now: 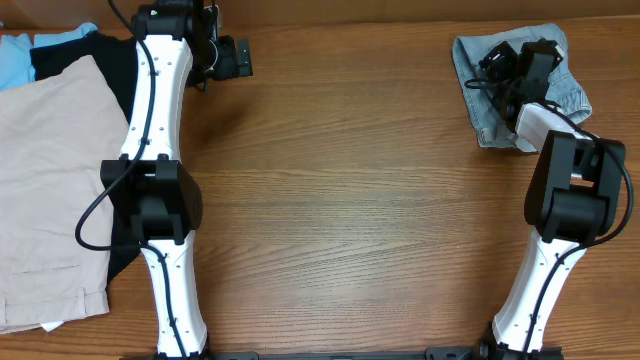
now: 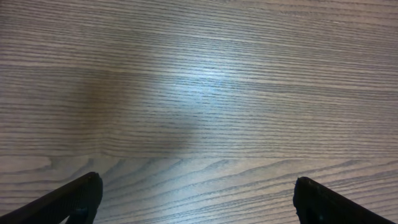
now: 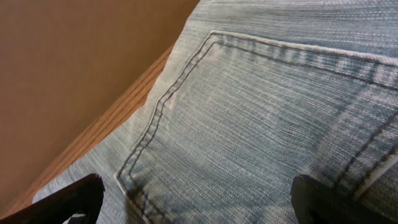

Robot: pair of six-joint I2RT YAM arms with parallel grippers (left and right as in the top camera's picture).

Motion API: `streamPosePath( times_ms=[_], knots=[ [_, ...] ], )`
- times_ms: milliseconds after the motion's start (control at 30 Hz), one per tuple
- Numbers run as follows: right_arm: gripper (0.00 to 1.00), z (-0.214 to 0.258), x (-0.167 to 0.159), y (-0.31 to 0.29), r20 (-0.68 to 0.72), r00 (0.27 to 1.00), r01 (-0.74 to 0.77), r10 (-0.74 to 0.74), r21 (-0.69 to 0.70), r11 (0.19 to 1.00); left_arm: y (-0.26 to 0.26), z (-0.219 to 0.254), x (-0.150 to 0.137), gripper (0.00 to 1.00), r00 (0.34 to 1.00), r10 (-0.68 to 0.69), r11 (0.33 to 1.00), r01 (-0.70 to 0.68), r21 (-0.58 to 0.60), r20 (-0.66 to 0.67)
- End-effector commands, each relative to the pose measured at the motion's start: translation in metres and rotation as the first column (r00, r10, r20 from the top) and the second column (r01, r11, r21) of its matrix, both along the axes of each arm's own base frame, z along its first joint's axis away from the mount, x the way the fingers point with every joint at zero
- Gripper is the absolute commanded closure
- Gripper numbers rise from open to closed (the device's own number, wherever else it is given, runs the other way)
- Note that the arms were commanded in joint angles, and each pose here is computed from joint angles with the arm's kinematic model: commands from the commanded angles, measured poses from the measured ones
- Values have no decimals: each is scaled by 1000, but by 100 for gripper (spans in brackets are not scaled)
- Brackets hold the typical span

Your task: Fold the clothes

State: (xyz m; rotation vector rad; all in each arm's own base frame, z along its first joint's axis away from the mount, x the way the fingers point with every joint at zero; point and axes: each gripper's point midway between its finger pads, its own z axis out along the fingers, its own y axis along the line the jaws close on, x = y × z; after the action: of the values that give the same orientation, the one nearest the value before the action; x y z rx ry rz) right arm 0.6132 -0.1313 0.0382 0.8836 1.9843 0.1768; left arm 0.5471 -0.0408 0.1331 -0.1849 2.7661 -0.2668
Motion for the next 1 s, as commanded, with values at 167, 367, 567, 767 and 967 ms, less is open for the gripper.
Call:
streamPosePath(
  times_ms=[167,367,567,767,967],
  knots=[
    [0,192,-42,7,122,989,-65,85,-164,984,-4,-4,0,0,1000,12,1000,-12,-7,-9],
    [0,311,-130,65,153,948,-244,279,-214,946,-2,-5,0,0,1000,15,1000,-15,-1,-10],
    [0,379,-231,106,200,899,-341,389,-235,910,-2,-5,0,0,1000,15,1000,-15,-2,-10],
    [0,423,-292,115,295,871,-310,392,-287,906,-3,-5,0,0,1000,14,1000,-14,-2,-9],
    [0,435,-320,115,320,869,-284,379,-305,909,-3,-5,0,0,1000,14,1000,-14,-2,-10]
  ],
)
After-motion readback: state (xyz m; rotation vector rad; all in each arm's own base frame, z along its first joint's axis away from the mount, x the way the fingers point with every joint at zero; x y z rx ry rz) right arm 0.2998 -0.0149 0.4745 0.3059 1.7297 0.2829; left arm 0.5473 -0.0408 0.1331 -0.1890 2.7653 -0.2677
